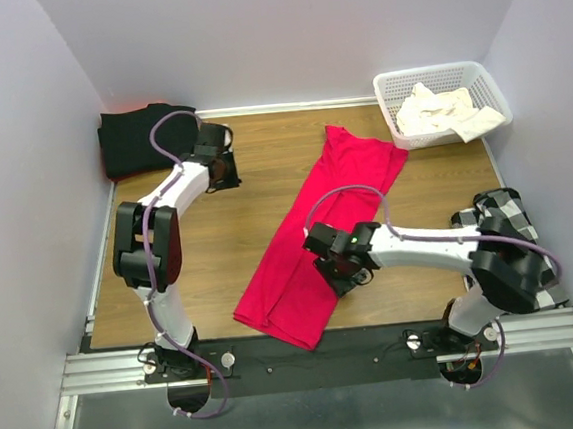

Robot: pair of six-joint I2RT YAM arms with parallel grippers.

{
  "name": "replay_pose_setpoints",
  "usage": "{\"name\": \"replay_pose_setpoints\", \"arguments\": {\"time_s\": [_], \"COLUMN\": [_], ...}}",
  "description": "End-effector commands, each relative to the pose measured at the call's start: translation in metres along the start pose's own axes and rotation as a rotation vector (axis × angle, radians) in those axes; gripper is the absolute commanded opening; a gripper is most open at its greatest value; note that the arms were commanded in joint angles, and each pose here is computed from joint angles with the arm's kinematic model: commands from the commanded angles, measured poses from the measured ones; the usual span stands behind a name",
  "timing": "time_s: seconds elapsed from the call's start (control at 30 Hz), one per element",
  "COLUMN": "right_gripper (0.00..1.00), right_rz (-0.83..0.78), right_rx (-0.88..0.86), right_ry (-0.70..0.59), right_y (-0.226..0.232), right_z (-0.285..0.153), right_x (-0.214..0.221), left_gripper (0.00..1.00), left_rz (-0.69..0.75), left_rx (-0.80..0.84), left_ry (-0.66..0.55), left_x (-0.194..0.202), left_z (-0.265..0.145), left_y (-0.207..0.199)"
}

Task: Fold and stack the t-shirts
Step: Rotate the tshirt 90 degrees

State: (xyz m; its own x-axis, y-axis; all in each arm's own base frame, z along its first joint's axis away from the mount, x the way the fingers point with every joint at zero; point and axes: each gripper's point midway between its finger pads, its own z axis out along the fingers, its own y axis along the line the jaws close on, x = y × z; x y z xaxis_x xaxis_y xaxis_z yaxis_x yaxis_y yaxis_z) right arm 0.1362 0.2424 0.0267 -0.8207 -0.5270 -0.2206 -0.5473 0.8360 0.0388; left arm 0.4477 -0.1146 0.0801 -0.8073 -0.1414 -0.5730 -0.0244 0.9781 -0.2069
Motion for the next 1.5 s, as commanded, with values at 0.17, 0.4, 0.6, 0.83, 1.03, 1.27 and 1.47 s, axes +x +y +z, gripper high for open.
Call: {"name": "replay_pose_setpoints", "arguments": {"time_s": [0.17,0.4,0.6,0.83,1.03,1.27,1.47], "right_gripper": [0.49,0.5,0.5,0.5,0.5,0.5,0.5], "right_rz": [0.394,0.656,0.779,0.871,0.901,0.904,0.906], "right_rx": [0.151,0.315,0.436,0.483,0.504,0.517,0.518], "right_ry": [-0.424,-0.608,-0.62,-0.607,-0.606,-0.588,-0.577], "right_y": [-0.041,-0.078,-0.11,-0.139,-0.151,-0.152,-0.152], "right_z": [-0.09,-0.138,-0.162,-0.172,-0.173,-0.168,-0.165], "right_x": [-0.053,-0.075,-0.07,-0.049,-0.04,-0.039,-0.038], "left_gripper": [0.24,0.3,0.36,0.47,0.54,0.56,0.56], "left_rz": [0.282,0.412,0.459,0.469,0.485,0.536,0.522], "left_rx": [0.328,0.426,0.39,0.258,0.209,0.23,0.106], "left_ry": [-0.014,0.058,0.058,0.047,0.058,0.094,0.152], "left_x": [0.019,0.065,0.079,0.082,0.09,0.105,0.114], "left_z": [-0.006,0.012,0.029,0.046,0.05,0.059,0.087], "left_y": [-0.166,-0.234,-0.259,-0.256,-0.249,-0.254,-0.233]}}
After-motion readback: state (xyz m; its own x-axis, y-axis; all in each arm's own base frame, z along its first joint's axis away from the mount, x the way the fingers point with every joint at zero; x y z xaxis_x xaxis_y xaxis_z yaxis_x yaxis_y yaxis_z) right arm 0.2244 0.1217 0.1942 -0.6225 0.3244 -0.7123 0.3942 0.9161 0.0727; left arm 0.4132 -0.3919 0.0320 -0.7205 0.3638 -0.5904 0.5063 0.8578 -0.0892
